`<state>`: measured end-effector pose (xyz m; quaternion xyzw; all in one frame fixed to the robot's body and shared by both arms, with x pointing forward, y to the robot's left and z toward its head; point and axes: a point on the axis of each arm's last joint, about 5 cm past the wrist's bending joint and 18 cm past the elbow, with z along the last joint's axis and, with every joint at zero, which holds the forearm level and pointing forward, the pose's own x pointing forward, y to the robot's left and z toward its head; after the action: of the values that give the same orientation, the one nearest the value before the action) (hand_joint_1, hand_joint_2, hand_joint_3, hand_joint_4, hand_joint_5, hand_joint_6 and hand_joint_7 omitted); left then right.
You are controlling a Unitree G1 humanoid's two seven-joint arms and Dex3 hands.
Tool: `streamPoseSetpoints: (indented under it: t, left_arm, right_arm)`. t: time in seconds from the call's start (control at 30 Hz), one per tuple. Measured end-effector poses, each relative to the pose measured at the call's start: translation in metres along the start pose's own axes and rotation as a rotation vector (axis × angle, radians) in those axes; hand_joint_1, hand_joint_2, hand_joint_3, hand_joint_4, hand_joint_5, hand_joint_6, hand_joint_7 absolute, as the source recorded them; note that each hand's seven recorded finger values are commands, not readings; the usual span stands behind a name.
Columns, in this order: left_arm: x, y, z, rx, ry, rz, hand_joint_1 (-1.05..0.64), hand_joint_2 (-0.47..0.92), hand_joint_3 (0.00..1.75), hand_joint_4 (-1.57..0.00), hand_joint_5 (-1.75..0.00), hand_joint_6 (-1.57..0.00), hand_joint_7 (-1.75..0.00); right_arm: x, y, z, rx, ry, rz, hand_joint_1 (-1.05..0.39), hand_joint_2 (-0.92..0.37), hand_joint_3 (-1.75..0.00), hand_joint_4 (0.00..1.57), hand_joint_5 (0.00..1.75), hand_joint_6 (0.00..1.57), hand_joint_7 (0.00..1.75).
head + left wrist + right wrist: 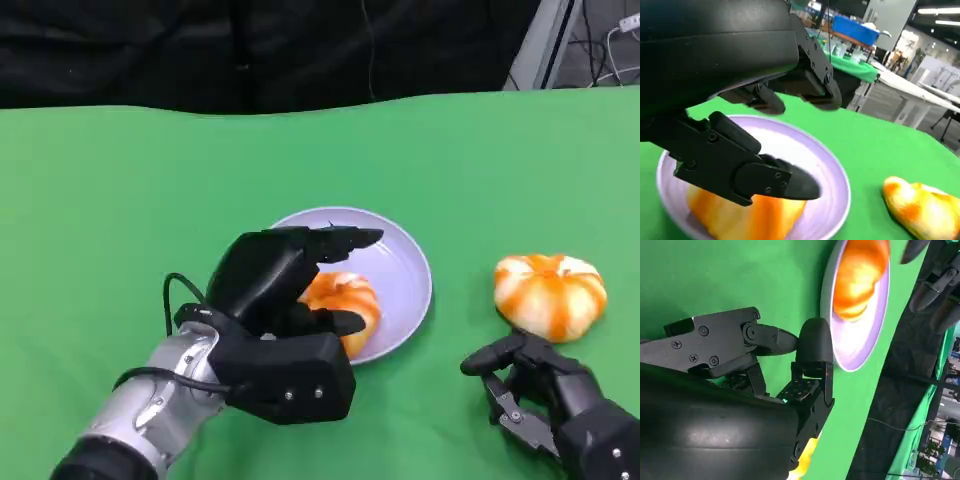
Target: Grasp the bread from the table and place it into the plate.
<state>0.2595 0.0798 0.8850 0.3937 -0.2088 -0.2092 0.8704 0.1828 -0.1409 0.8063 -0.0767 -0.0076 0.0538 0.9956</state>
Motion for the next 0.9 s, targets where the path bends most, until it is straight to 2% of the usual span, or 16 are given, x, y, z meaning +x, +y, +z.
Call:
streamPoseSetpoints:
  t: [0.03,0.07,0.17,0.23,0.4,0.5,0.7,0.9]
  left_arm:
    - [-0.001,0.000,0.000,-0.001,0.004,-0.005,-0.85,0.92,0.56,-0.41,0.00,-0.42,0.00]
    - [-0.001,0.001,0.000,-0.001,0.008,-0.008,-0.92,0.92,0.67,-0.28,0.00,-0.33,0.00]
    - [-0.004,0.008,0.002,-0.028,0.034,-0.070,-1.00,0.92,0.78,-0.16,0.00,-0.23,0.00]
    - [-0.006,0.014,0.003,-0.051,0.052,-0.103,-1.02,0.92,0.82,-0.15,0.00,-0.20,0.00]
    - [-0.012,0.024,0.004,-0.130,0.083,-0.101,-1.03,0.92,0.84,-0.16,-0.01,-0.20,0.00]
    - [-0.017,0.027,0.002,-0.207,0.080,-0.054,-0.98,0.92,0.79,-0.22,-0.03,-0.24,-0.02]
    - [-0.029,0.026,-0.006,-0.424,0.001,0.088,-0.92,0.92,0.76,-0.29,-0.04,-0.28,-0.02]
    - [-0.037,0.023,-0.017,-0.547,-0.006,0.160,-0.91,0.92,0.71,-0.34,-0.03,-0.34,-0.03]
  right_arm:
    - [0.000,0.0000,0.000,0.000,0.000,0.000,-0.29,-0.92,-0.45,0.72,1.75,0.69,1.29]
    - [0.000,0.0000,0.000,0.000,0.000,0.001,-0.29,-0.92,-0.45,0.72,1.75,0.69,1.29]
    - [0.000,-0.0001,0.000,-0.001,0.000,0.000,-0.30,-0.92,-0.45,0.71,1.75,0.68,1.29]
    - [-0.001,-0.0003,0.001,-0.002,0.000,-0.001,-0.30,-0.92,-0.45,0.70,1.75,0.68,1.30]
    - [-0.002,-0.0002,0.001,-0.005,0.000,0.000,-0.30,-0.92,-0.44,0.71,1.75,0.69,1.30]
    - [-0.002,0.0000,0.001,-0.009,-0.001,0.002,-0.30,-0.92,-0.44,0.69,1.75,0.69,1.29]
    - [-0.001,0.0000,0.000,-0.016,-0.001,0.000,-0.32,-0.92,-0.44,0.69,1.75,0.70,1.29]
    - [-0.001,0.0001,0.000,-0.018,-0.002,0.003,-0.32,-0.92,-0.43,0.69,1.75,0.70,1.30]
